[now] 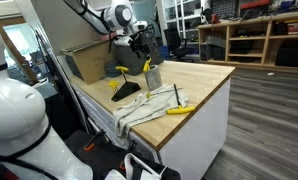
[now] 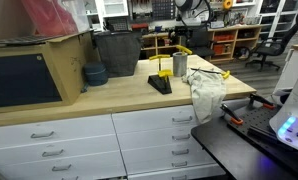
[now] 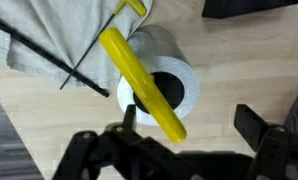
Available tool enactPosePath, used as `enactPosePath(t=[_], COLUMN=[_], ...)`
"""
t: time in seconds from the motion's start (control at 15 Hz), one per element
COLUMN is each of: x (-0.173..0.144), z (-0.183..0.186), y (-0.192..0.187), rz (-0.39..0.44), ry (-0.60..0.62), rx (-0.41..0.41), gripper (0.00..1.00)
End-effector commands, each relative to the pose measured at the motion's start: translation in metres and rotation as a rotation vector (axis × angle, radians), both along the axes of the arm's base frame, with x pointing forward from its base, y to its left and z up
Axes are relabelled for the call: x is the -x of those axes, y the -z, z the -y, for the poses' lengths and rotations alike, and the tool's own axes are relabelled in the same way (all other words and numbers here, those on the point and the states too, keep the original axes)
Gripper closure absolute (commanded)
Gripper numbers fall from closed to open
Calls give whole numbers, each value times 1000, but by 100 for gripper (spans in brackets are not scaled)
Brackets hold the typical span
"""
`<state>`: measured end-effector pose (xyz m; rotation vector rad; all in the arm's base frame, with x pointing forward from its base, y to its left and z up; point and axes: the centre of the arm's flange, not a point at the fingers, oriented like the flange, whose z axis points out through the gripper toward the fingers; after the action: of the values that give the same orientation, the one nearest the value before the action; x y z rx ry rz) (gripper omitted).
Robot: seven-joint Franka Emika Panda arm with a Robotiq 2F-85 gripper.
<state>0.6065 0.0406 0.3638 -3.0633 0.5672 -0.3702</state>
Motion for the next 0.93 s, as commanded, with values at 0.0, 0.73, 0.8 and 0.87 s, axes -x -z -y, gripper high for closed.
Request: enactPosePath(t=[0.0, 0.73, 0.8, 0.87], x=[-12, -6, -6, -5], z=[-1, 16, 16, 17], y=[1, 12, 14, 17], rz=[-51, -119, -129, -138], ry=[-127, -310, -324, -333], rx=[18, 103, 111, 115], gripper=[0, 0, 0, 0])
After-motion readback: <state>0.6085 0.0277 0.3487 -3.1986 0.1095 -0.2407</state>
